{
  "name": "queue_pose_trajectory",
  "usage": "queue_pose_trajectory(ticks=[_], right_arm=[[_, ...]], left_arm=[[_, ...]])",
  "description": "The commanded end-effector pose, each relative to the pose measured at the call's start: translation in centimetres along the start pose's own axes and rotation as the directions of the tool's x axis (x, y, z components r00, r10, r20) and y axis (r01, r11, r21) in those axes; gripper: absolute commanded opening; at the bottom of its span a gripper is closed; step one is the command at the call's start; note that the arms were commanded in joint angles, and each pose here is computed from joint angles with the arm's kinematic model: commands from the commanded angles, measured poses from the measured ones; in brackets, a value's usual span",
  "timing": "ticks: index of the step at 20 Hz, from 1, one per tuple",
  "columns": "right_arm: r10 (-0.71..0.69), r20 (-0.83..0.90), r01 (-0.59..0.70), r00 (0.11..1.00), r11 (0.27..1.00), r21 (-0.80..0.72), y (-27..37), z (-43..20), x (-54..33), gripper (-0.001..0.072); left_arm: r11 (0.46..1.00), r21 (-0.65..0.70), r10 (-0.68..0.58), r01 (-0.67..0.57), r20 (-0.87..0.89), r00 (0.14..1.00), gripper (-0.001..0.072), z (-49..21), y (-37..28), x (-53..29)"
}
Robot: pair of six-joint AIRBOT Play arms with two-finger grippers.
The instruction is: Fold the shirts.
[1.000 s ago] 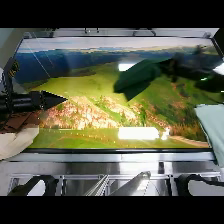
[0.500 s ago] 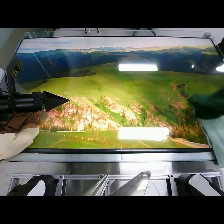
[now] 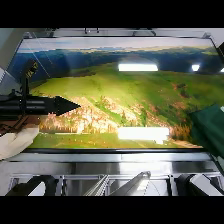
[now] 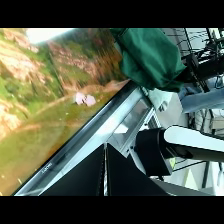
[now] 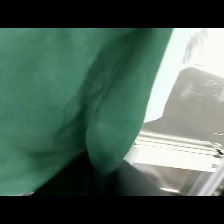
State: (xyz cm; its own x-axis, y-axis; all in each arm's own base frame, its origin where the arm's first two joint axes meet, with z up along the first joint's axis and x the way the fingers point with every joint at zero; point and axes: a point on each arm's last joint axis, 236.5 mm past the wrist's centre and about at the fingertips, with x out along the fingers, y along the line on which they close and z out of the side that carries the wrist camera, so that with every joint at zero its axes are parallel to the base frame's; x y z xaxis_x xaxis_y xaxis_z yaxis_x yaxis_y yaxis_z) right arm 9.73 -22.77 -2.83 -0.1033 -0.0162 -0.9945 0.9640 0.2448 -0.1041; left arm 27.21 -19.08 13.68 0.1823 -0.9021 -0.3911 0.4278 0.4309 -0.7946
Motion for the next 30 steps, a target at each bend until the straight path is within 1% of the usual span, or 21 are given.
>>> queue_pose_trajectory(ticks=[1,2,5,7,8,9,10,11,12,13,14,15,17,18,20,22,23,24,25,27,30], right_arm=[[-0.048,-0.021,0.048,0.999,0.999,0.001,-1.2,-0.4,1.0,0.061],[-0.052,-0.04,0.052,0.998,0.999,-0.002,-1.3,-0.8,0.7,0.0672],[-0.024,-0.058,0.025,0.998,1.0,0.012,-0.7,-0.8,-1.5,0.0672],[0.047,-0.048,-0.047,0.998,0.999,0.018,1.0,-0.3,-4.3,0.0668],[0.107,-0.039,-0.106,0.994,0.994,0.006,2.6,-0.2,-5.9,0.0665],[0.184,-0.025,-0.184,0.983,0.983,-0.02,4.9,0.0,-7.4,0.0588],[0.288,-0.014,-0.288,0.958,0.955,-0.071,8.2,-0.2,-9.2,0.031],[0.403,-0.01,-0.4,0.915,0.904,-0.151,11.9,-0.8,-11.1,0.0044],[0.522,-0.026,-0.51,0.852,0.821,-0.256,15.9,-2.2,-13.4,0.0024],[0.61,-0.051,-0.587,0.791,0.732,-0.346,19.2,-4.1,-15.4,0.0023],[0.669,-0.087,-0.632,0.739,0.641,-0.436,22.0,-6.5,-17.2,0.0023],[0.687,-0.132,-0.637,0.714,0.561,-0.528,23.8,-9.4,-18.4,0.0024],[0.667,-0.221,-0.598,0.712,0.41,-0.689,25.6,-15.2,-19.3,0.0023],[0.645,-0.278,-0.58,0.712,0.317,-0.751,26.0,-18.8,-19.4,0.0023],[0.567,-0.382,-0.549,0.73,0.152,-0.822,25.5,-25.8,-18.7,0.0023],[0.471,-0.417,-0.475,0.777,0.005,-0.88,23.5,-31.3,-16.3,0.0023],[0.453,-0.387,-0.416,0.803,-0.04,-0.909,22.8,-33.0,-14.4,0.0023],[0.452,-0.349,-0.364,0.821,-0.057,-0.93,22.4,-33.9,-12.4,0.0022],[0.439,-0.332,-0.342,0.835,-0.06,-0.938,21.7,-34.9,-10.6,0.0022],[0.408,-0.34,-0.334,0.847,-0.089,-0.938,21.1,-36.2,-9.2,0.0022],[0.414,-0.347,-0.343,0.841,-0.087,-0.935,21.4,-36.4,-9.2,0.0023]], left_arm=[[1.0,0.001,0.001,-0.001,0.002,1.0,0.0021,0.1,-0.1,0.2],[1.0,0.001,0.002,-0.002,0.003,1.0,0.0021,0.1,0.0,0.2],[1.0,0.001,0.007,-0.007,0.012,1.0,0.0021,0.3,0.1,0.2],[1.0,0.001,0.014,-0.014,0.024,1.0,0.0021,0.6,0.2,0.2],[1.0,0.006,0.023,-0.023,0.036,0.999,0.0021,0.9,0.3,0.1],[0.999,0.018,0.032,-0.033,0.052,0.998,0.0021,1.5,0.3,0.0],[0.998,0.042,0.041,-0.044,0.068,0.997,0.0021,2.2,0.0,-0.3],[0.996,0.072,0.05,-0.056,0.08,0.996,0.002,3.0,-0.5,-0.7],[0.993,0.102,0.055,-0.065,0.09,0.994,0.002,3.7,-1.1,-1.1],[0.985,0.139,0.089,-0.1,0.085,0.992,0.0019,4.1,-1.2,-1.6],[0.978,0.153,0.13,-0.14,0.072,0.989,0.002,4.1,-0.9,-2.0],[0.975,0.152,0.153,-0.163,0.069,0.986,0.002,4.0,-0.9,-2.2],[0.973,0.155,0.159,-0.168,0.074,0.985,0.0019,2.8,-1.4,-2.4],[0.975,0.145,0.158,-0.167,0.07,0.985,0.0019,1.6,-1.6,-2.3],[0.982,0.097,0.158,-0.164,0.067,0.985,0.002,-1.1,-1.8,-2.1],[0.984,0.083,0.152,-0.156,0.052,0.987,0.002,-4.3,-2.1,-1.8],[0.985,0.08,0.152,-0.156,0.049,0.987,0.002,-5.6,-2.0,-1.7],[0.985,0.079,0.152,-0.156,0.049,0.987,0.002,-6.9,-1.9,-1.5],[0.986,0.066,0.152,-0.155,0.049,0.987,0.002,-8.0,-1.8,-1.3],[0.987,0.04,0.152,-0.154,0.055,0.987,0.002,-9.3,-1.8,-1.2],[0.985,0.071,0.151,-0.156,0.072,0.986,0.002,-9.9,-2.5,-1.4]])
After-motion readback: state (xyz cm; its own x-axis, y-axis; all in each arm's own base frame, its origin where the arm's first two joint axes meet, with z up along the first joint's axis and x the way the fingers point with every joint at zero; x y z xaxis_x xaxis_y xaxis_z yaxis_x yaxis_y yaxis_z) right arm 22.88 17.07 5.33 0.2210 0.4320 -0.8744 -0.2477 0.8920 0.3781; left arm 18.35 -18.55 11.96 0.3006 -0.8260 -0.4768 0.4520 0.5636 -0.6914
